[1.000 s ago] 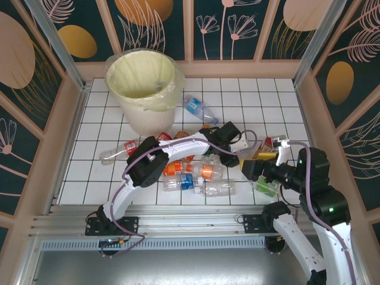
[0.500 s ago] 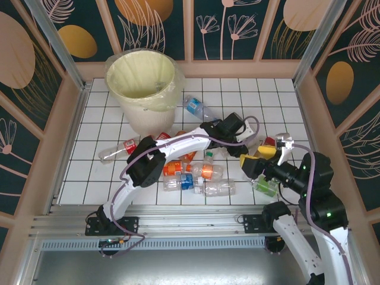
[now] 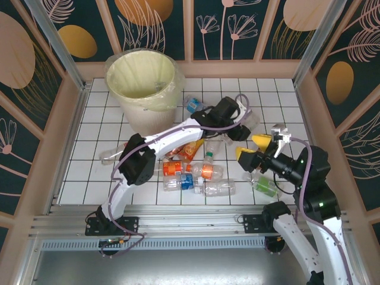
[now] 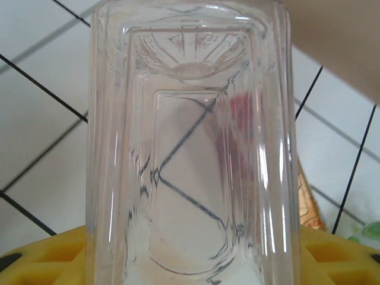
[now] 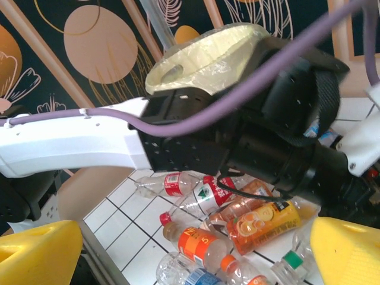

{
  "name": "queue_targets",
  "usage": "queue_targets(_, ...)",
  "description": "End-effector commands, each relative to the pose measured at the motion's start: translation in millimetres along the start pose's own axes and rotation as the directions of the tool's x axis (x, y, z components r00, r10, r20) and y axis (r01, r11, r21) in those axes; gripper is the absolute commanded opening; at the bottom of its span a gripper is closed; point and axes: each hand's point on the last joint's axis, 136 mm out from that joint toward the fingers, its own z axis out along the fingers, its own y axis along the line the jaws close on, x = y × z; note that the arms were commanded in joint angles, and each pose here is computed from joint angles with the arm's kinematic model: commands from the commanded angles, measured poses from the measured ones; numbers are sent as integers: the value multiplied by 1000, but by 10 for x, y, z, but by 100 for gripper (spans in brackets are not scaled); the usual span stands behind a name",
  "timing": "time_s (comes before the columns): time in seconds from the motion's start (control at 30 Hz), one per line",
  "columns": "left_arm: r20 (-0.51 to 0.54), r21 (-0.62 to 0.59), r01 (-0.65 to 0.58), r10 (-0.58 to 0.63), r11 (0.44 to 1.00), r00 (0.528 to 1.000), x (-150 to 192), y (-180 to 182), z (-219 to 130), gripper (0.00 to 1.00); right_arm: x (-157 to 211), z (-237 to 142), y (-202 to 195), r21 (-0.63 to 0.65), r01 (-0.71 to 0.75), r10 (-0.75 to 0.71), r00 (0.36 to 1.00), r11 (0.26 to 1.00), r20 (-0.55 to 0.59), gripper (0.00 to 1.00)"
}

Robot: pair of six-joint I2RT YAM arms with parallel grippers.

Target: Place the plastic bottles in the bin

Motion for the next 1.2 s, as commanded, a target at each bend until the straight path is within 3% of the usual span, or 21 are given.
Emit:
queue_targets(0.0,184,35,17,-23,999,983,-670,-117,-584,50,-170,40,104,-60,45,-41,997,997,60,98)
queue_targets(0.27,349,-84,18,13,996,937,-1185,57,-1408,49,-339,98,158,-92,98,-88,990,991,108,98)
queue_targets(0.67,488,-365,88,110,927,866,-1516,588,-2598,48,-546,304,184,-162,127,-101,982,979,158,98)
queue_targets(0.9,511,-503,170,133,848,849,-1473,1033,-3209,47,-590,429,159,-195,110,-79,983,975,163,98)
queue_targets(1.17,494,-606,243,119,757,862,-1341,1645,-3564,46,-596,544,129,-214,73,-40,987,974,153,98)
